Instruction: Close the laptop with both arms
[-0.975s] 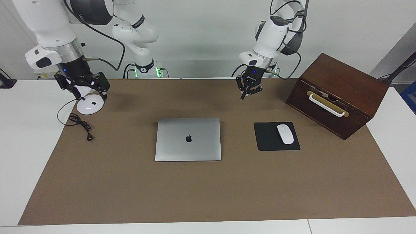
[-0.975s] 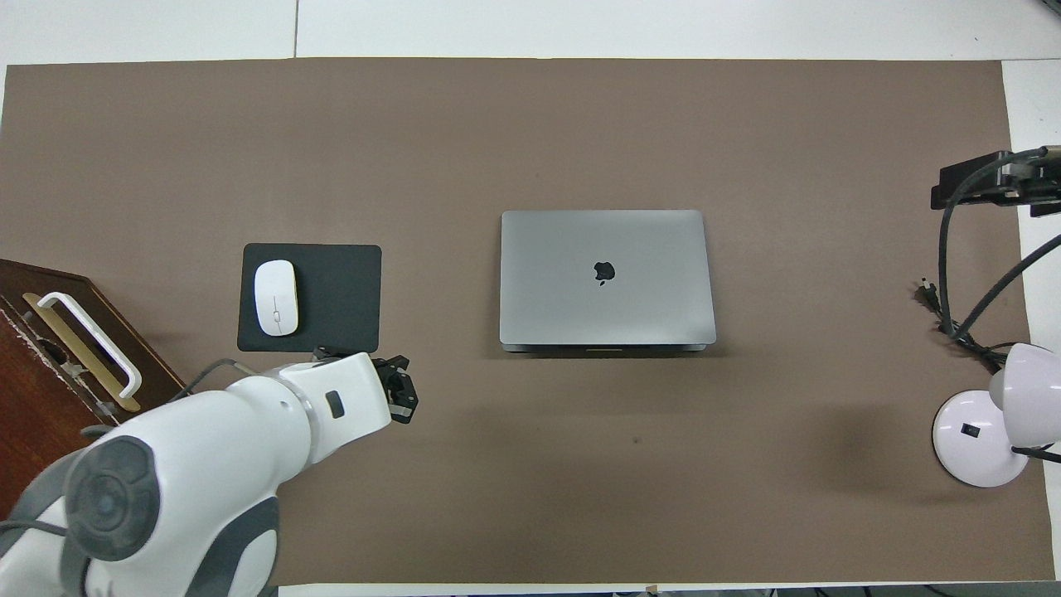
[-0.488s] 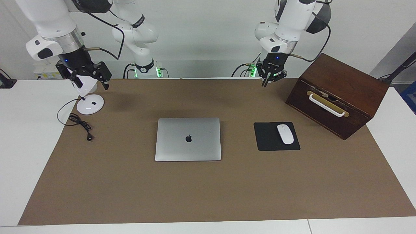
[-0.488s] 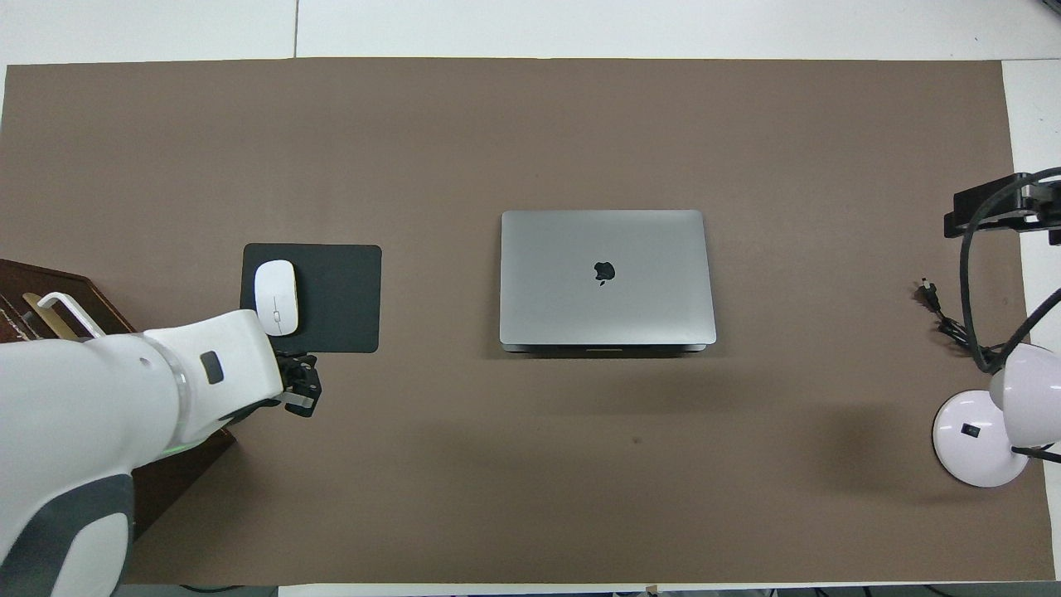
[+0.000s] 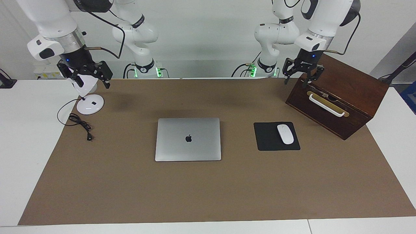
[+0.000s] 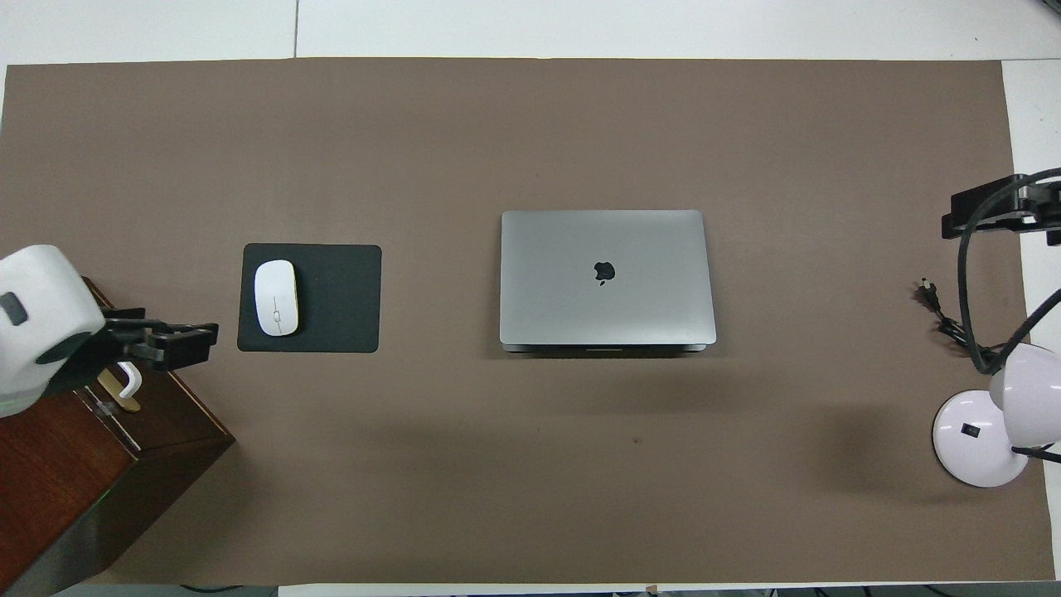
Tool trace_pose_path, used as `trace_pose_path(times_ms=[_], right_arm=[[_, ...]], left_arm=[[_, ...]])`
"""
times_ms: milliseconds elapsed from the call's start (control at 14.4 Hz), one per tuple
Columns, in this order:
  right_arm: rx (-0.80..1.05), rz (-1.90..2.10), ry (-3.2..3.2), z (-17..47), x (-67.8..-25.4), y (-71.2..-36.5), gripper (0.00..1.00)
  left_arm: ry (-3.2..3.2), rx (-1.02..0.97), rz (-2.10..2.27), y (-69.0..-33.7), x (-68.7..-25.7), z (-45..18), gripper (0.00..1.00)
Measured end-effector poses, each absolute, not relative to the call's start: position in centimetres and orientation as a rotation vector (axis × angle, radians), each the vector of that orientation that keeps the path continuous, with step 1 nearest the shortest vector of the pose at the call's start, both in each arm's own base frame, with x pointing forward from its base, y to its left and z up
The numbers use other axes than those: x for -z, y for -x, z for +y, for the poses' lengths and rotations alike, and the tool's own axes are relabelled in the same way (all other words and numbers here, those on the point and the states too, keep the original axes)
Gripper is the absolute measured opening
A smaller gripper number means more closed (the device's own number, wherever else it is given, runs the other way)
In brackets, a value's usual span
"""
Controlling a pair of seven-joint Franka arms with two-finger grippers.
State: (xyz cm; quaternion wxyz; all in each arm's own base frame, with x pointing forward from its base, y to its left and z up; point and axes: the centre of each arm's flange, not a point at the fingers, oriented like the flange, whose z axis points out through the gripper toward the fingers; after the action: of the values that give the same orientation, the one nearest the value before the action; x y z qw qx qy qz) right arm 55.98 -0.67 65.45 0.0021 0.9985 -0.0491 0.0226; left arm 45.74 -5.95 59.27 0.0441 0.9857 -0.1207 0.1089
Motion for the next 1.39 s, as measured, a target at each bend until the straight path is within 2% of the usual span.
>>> trace_pose_path(times_ms=[70, 418, 697, 975, 1393], right_arm=[[-0.107, -0.153, -3.133, -0.6, -65.7, -56.2, 1.0], [-0.13, -0.153, -3.132, -0.7, -65.6, -56.6, 1.0], [-0.147, -0.145, -3.133, -0.3, -65.7, -56.7, 1.0], [-0.125, -0.112, -3.137, 1.7, -65.6, -56.5, 1.0], [-0.137, -0.136, -3.135, 0.9, -66.4, -56.0, 1.0]], left_arm=[[-3.024, -0.355, -0.324, -46.1, -59.9, -4.5, 0.99], [-3.07, -0.4, -0.179, -48.9, -63.7, 0.6, 1.0], [-3.082, -0.352, -0.178, -52.9, -66.3, 0.6, 1.0], [-3.09, -0.267, -0.187, -55.3, -64.2, 0.3, 1.0], [-3.093, -0.129, -0.187, -54.9, -62.8, 0.3, 1.0]])
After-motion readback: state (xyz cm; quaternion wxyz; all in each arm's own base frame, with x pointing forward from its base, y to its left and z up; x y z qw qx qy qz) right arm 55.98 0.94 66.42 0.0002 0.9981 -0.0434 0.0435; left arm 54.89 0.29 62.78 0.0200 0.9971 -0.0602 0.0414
